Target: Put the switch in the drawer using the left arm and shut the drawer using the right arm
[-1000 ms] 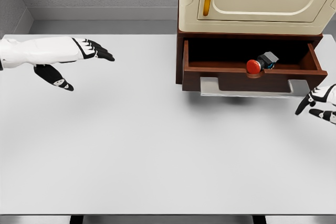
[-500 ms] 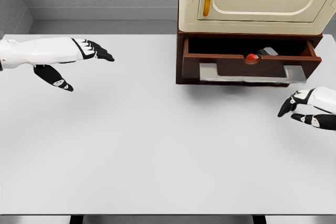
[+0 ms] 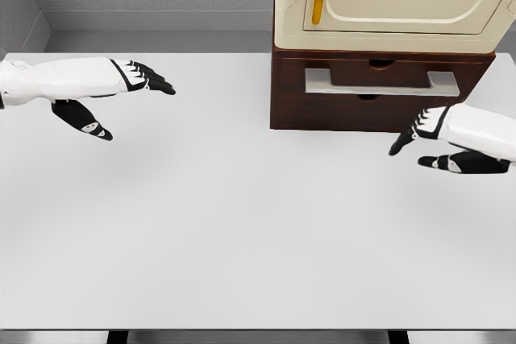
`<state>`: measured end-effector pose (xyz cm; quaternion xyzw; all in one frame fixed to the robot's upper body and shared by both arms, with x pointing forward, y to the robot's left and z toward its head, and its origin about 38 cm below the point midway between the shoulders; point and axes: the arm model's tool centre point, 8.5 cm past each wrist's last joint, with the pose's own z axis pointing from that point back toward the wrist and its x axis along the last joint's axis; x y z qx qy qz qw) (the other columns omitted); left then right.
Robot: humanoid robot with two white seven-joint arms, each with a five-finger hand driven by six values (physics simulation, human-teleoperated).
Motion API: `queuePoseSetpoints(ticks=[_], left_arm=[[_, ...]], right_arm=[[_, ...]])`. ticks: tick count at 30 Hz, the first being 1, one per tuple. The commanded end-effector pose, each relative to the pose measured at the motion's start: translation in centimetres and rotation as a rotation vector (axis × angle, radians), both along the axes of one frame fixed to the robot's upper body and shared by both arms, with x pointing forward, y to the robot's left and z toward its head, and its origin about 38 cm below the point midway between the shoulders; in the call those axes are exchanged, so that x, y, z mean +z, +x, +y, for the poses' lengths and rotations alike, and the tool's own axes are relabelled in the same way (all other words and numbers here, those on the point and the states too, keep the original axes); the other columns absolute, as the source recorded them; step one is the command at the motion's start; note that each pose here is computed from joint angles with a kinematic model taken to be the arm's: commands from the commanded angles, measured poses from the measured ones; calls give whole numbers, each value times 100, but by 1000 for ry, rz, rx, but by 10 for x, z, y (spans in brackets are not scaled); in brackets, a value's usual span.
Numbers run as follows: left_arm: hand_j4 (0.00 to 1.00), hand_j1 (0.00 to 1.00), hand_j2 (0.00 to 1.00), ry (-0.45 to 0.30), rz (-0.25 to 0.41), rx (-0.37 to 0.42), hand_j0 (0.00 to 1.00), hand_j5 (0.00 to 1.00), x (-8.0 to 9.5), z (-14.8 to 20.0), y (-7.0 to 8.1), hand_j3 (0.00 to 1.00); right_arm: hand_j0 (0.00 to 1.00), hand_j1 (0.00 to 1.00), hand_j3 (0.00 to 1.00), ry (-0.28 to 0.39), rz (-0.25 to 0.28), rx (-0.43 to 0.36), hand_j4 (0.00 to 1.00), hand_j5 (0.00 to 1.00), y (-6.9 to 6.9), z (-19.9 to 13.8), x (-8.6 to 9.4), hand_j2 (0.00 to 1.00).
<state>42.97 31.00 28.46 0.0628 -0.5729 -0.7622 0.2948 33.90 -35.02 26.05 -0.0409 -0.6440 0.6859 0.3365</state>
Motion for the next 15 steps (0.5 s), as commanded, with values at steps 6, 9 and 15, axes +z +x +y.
queuePoseSetpoints(ticks=[6,9,15], left_arm=[[100,100,100,-2,22,18,100,100,-8,6,-2,100],[100,100,100,-2,29,19,100,100,-10,7,-3,100],[100,100,100,10,68,14,100,100,-26,6,-7,100]], right_arm=[[100,100,100,-10,59,65,100,100,0,24,-24,100],[100,100,100,-11,64,68,100,100,-1,25,-25,100],[100,100,100,-12,64,68,100,100,-1,25,-25,100]])
